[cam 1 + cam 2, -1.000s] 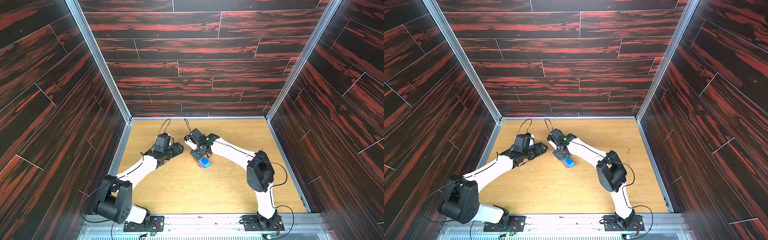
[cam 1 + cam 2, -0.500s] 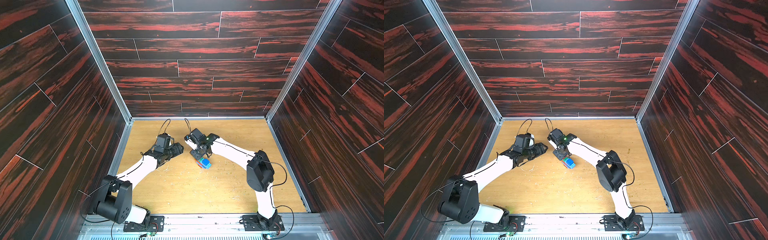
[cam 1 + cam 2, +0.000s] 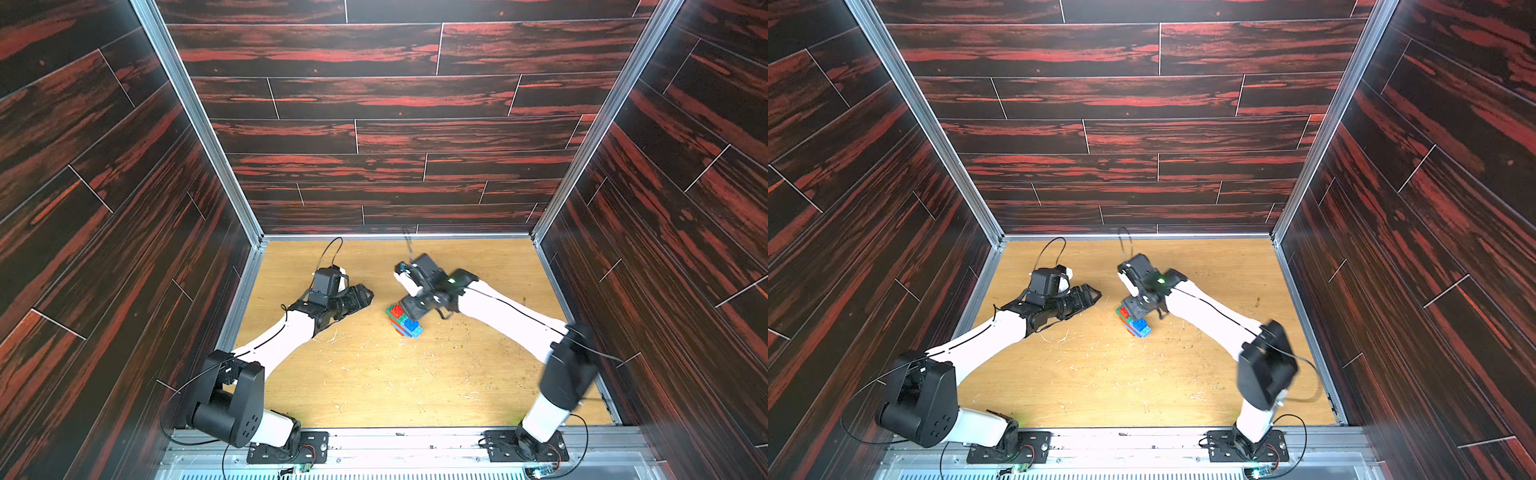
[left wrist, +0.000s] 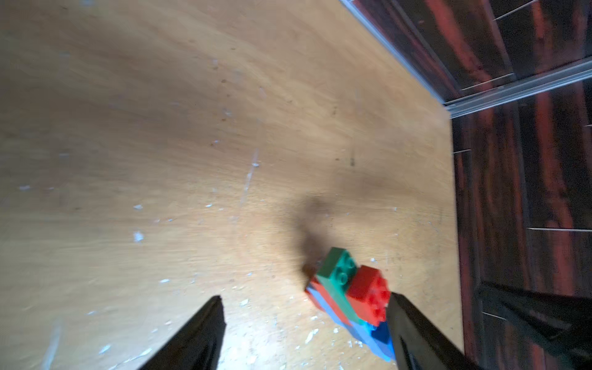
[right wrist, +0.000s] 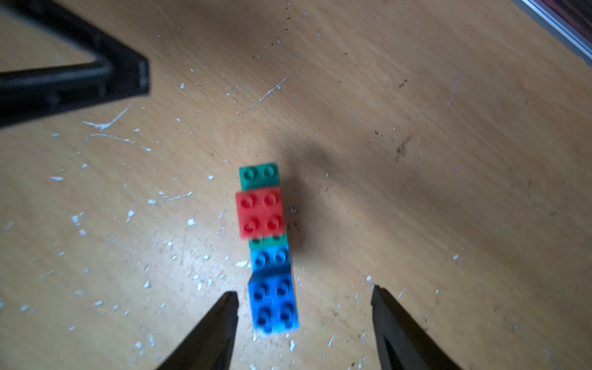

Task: Assemble a heart with lego
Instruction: Assemble the lego brick with the lego brick.

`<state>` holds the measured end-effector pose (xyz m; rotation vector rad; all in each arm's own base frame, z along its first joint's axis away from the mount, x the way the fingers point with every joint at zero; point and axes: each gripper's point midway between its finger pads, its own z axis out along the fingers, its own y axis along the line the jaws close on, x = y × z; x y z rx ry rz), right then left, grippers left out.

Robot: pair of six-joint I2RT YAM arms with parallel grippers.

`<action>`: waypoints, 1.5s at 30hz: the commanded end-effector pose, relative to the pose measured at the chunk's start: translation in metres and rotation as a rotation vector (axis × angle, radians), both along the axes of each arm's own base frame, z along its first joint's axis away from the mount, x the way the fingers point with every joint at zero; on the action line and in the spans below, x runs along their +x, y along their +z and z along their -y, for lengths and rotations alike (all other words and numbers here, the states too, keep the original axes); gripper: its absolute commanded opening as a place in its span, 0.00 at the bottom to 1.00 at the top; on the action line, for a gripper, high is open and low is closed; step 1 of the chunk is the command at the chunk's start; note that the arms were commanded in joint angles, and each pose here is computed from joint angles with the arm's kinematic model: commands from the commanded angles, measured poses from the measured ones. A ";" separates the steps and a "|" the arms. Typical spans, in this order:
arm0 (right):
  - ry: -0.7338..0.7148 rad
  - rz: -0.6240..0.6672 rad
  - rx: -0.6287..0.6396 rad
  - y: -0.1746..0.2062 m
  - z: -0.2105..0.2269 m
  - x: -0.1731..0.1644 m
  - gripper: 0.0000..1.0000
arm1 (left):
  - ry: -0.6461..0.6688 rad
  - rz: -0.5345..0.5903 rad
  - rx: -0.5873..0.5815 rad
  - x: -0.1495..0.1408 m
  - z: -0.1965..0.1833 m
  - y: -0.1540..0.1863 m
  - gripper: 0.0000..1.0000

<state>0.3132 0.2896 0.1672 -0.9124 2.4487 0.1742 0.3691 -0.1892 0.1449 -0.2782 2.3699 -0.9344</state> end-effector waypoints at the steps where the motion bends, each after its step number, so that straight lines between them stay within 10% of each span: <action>1: 0.003 -0.047 0.033 -0.016 0.003 -0.017 0.72 | -0.100 0.048 -0.082 -0.006 0.024 0.006 0.88; 17: 0.040 -0.087 0.033 -0.066 -0.001 -0.017 0.72 | -0.265 0.016 -0.070 -0.007 0.062 -0.027 0.94; 45: 0.061 -0.134 0.021 -0.086 -0.002 -0.013 0.43 | -0.238 0.014 -0.062 0.002 0.067 -0.045 0.82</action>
